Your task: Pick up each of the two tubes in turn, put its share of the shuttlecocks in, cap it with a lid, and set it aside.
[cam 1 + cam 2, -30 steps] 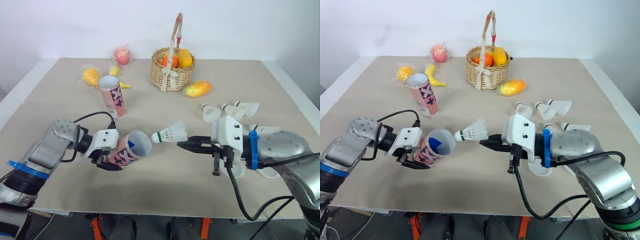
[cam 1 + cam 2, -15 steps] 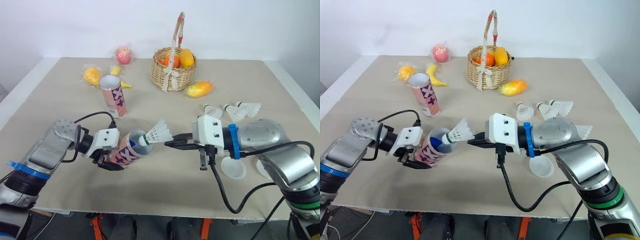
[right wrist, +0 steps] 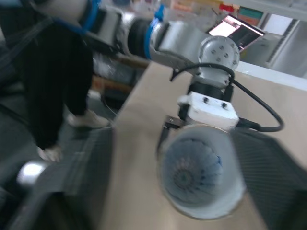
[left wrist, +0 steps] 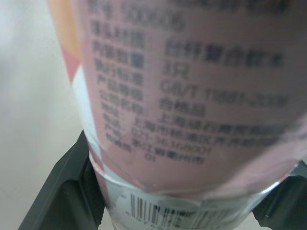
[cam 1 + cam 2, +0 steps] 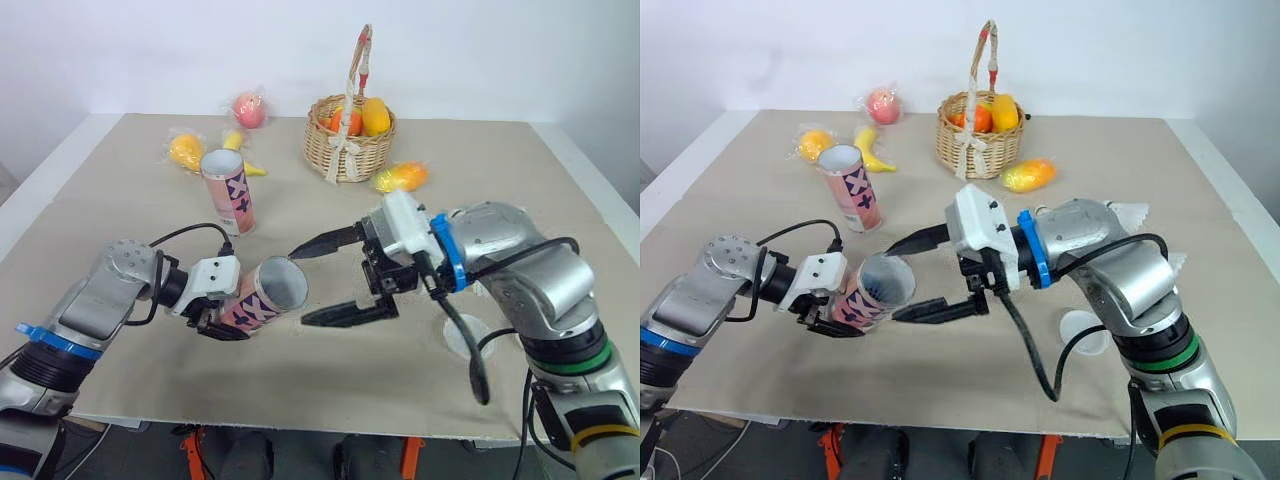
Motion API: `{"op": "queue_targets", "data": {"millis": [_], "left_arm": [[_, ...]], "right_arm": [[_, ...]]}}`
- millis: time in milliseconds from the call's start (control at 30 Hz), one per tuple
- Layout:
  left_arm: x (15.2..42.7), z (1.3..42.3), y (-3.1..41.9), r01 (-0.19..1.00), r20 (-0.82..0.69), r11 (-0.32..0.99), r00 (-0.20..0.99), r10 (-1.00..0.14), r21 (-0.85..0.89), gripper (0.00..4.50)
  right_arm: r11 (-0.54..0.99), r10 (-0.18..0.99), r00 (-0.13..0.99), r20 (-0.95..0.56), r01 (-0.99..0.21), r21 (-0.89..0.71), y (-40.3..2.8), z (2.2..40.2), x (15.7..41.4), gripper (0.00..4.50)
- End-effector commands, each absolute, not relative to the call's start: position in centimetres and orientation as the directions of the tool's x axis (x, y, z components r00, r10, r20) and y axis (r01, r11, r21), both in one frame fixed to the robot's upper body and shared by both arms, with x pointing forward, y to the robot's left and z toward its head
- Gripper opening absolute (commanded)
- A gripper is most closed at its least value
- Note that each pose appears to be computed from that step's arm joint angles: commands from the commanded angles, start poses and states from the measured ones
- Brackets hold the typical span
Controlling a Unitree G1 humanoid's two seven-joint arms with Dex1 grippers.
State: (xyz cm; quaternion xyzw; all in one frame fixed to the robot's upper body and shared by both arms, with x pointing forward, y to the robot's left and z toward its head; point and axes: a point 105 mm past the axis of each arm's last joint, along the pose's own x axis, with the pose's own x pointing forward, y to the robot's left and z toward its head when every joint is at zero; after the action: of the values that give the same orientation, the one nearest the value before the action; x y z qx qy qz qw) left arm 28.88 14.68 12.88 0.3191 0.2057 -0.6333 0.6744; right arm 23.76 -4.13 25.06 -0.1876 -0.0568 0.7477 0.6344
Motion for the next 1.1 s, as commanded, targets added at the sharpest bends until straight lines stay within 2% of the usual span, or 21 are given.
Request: {"op": "queue_targets", "data": {"millis": [33,100,133,200,267,333,433,533,1000,1100], "left_arm": [[28.3,12.5,14.4,0.987,-0.674,-0.006,0.103,-0.732,0.158,3.08],[28.0,12.4,14.6,0.988,-0.672,0.004,0.107,-0.733,0.153,3.08],[28.0,12.3,14.7,0.988,-0.672,0.007,0.108,-0.732,0.152,3.08],[27.8,12.1,15.0,0.989,-0.677,0.014,0.111,-0.728,0.147,3.08],[27.7,12.0,15.1,0.989,-0.678,0.02,0.115,-0.726,0.146,3.08],[27.5,11.9,15.2,0.989,-0.676,0.021,0.115,-0.728,0.146,3.08],[27.5,11.8,15.0,0.99,-0.669,0.02,0.111,-0.735,0.142,3.08],[27.5,11.5,14.8,0.99,-0.669,0.015,0.106,-0.736,0.141,3.08],[27.2,11.2,14.9,0.99,-0.668,0.033,0.117,-0.735,0.137,3.08],[27.2,11.2,14.9,0.99,-0.669,0.037,0.121,-0.734,0.139,3.08]], "right_arm": [[0.078,0.989,0.108,-0.097,-0.958,-0.278,-7.6,26.0,26.6,4.34],[0.367,0.918,0.393,-0.056,-0.894,-0.257,-10.6,24.6,30.0,4.34],[0.466,0.87,0.491,-0.045,-0.848,-0.254,-11.8,24.0,31.1,4.34],[0.716,0.68,0.732,-0.048,-0.677,-0.171,-15.4,21.5,33.9,4.34],[0.902,0.416,0.903,-0.103,-0.425,-0.075,-19.1,18.3,35.8,4.34],[0.952,0.286,0.943,-0.171,-0.3,-0.06,-20.5,15.7,35.7,4.34],[0.974,0.22,0.958,-0.185,-0.228,-0.018,-19.9,14.4,35.2,4.34],[0.983,0.175,0.97,-0.169,-0.182,-0.024,-19.1,14.5,35.8,4.34],[0.967,0.192,0.974,-0.121,-0.209,-0.148,-18.3,15.7,38.2,4.34],[0.964,0.201,0.974,-0.103,-0.215,-0.154,-17.8,15.9,39.5,4.34]]}}
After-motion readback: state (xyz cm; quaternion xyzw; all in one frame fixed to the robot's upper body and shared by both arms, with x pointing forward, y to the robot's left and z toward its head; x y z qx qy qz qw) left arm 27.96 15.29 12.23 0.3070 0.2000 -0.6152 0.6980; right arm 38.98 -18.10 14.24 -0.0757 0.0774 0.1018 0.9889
